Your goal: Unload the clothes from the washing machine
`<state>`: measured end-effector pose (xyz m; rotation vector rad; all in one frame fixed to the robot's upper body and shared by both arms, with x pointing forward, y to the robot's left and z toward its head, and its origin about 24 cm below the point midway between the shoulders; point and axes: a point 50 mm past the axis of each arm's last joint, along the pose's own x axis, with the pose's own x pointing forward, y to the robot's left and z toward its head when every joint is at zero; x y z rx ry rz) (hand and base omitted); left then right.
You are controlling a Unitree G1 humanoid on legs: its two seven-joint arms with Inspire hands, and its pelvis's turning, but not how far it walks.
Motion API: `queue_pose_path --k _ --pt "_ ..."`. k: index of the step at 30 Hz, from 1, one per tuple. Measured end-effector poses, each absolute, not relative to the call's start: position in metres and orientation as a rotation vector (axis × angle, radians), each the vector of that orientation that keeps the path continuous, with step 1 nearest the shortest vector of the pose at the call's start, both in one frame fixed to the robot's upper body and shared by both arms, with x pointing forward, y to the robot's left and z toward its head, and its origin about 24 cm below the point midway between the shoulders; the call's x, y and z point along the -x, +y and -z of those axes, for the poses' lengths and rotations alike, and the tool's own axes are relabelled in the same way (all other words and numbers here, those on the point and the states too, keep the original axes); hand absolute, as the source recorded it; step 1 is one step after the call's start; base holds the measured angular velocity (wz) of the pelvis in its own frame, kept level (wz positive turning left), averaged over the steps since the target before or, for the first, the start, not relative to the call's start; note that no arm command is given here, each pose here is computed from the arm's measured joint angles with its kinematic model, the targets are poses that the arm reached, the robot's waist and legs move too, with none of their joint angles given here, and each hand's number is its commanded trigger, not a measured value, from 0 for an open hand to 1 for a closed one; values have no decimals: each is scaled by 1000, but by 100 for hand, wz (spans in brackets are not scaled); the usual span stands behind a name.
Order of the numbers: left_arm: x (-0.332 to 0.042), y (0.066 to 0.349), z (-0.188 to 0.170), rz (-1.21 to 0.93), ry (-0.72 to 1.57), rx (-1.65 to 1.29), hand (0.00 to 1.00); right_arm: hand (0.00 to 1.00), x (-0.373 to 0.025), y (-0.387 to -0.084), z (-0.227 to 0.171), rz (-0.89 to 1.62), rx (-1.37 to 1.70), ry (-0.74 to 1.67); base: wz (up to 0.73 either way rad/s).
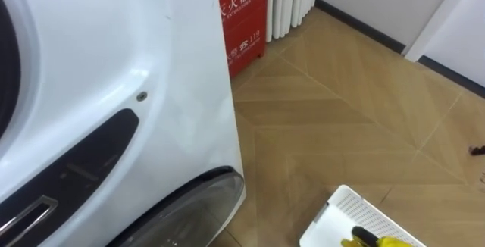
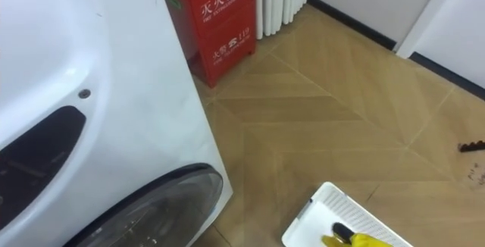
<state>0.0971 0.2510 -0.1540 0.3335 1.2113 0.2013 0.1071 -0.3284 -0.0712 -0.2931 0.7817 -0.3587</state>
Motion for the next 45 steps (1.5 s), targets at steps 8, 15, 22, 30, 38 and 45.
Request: queue_pose_path --k 8,15,22,30,38,45 --pt "-98 256 152 -202 1208 -350 0 0 -106 -328 72 360 290 786 -1" --pt "-96 257 153 -207 1212 -356 0 0 -104 -327 74 353 287 800 0" --pt "-95 257 153 -210 1213 -362 0 0 -99 -328 79 353 300 831 9" --pt "-95 256 153 -203 1216 -367 0 0 -100 -320 83 291 296 846 18" --pt "-88 246 155 -136 1209 -404 0 0 -61 -310 107 182 344 1055 39" --pt "-69 224 164 -123 1253 -386 0 0 -32 -283 142 255 99 1238 60"
